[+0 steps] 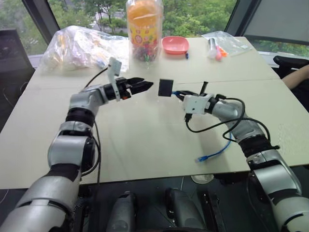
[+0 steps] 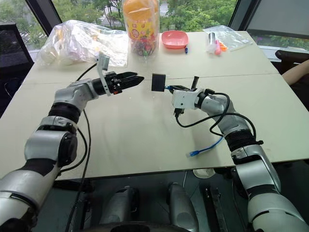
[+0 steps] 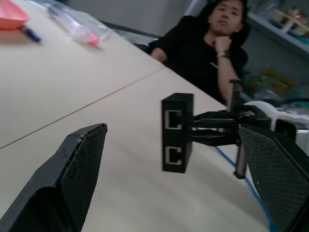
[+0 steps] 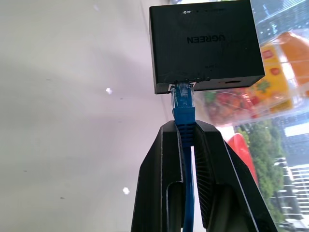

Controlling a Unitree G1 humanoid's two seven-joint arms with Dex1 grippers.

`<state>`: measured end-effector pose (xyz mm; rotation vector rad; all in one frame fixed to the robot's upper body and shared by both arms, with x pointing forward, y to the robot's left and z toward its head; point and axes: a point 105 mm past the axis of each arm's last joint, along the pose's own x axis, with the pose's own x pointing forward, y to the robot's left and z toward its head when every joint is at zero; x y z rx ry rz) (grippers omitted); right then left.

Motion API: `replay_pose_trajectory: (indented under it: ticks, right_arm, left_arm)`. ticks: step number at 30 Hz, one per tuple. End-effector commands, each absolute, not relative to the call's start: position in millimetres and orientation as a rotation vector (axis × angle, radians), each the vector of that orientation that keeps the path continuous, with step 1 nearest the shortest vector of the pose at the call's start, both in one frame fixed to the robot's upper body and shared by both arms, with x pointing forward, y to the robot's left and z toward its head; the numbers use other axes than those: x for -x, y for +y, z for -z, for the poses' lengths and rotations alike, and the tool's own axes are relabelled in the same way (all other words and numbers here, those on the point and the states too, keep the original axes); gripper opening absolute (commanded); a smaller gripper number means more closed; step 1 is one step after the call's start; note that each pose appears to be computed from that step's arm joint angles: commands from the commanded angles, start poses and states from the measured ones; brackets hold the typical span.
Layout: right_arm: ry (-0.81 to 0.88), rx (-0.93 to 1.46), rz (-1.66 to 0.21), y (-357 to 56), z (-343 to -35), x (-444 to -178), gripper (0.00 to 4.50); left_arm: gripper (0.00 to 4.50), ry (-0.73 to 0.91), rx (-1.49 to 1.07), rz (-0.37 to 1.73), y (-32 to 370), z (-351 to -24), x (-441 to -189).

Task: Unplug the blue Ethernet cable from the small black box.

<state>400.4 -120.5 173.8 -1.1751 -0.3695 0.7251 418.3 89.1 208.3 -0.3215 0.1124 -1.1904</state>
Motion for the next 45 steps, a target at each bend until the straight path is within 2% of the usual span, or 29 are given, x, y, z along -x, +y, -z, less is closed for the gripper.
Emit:
replay_pose_trajectory:
  ticks: [1,6,9,12,17,19,22,25,27,28,32,35,39,45]
  right_arm:
    - [-0.422,1.173,-0.686,-120,-188,-397,0.02]
    - [-0.425,1.18,-0.684,-118,-188,-396,0.02]
    - [-0.445,1.181,-0.683,-114,-191,-394,0.0]
    - [-0.466,1.186,-0.696,-107,-194,-390,0.0]
    - [-0.482,1.184,-0.724,-98,-195,-381,0.0]
    - [-0.475,1.164,-0.738,-96,-195,-378,0.0]
    - [-0.41,1.127,-0.755,-101,-188,-375,1.24]
    - [-0.328,1.054,-0.683,-118,-182,-377,2.74]
    - [-0.274,0.846,-0.633,-127,-181,-374,3.79]
    - [-0.231,0.639,-0.616,-129,-178,-371,4.3]
    - [-0.153,-0.168,-0.652,-109,-176,-351,4.3]
    - [-0.161,-0.532,-0.698,-92,-189,-343,4.3]
    - [-0.205,-0.767,-0.653,-85,-204,-348,4.3]
    - [-0.252,-0.877,-0.666,-72,-216,-351,4.3]
  left_arm:
    - [4.5,0.073,0.301,1.205,82,-217,-421]
    - [4.5,0.076,0.308,1.214,69,-217,-422]
    - [3.72,0.091,0.296,1.222,59,-212,-422]
    - [2.41,0.088,0.319,1.205,53,-213,-424]
    - [0.51,0.086,0.339,1.224,50,-215,-422]
    - [0.51,0.084,0.338,1.225,49,-216,-423]
    - [0.51,0.083,0.34,1.207,52,-216,-424]
    - [0.51,0.071,0.382,1.175,59,-217,-427]
    - [0.51,0.058,0.444,1.143,66,-218,-430]
    - [0.51,0.049,0.524,1.137,72,-220,-430]
    - [0.51,0.033,0.791,1.2,84,-227,-421]
    - [0.51,0.053,0.863,1.247,82,-223,-415]
    - [0.51,0.079,0.917,1.325,76,-222,-405]
    - [0.51,0.094,0.933,1.374,72,-224,-398]
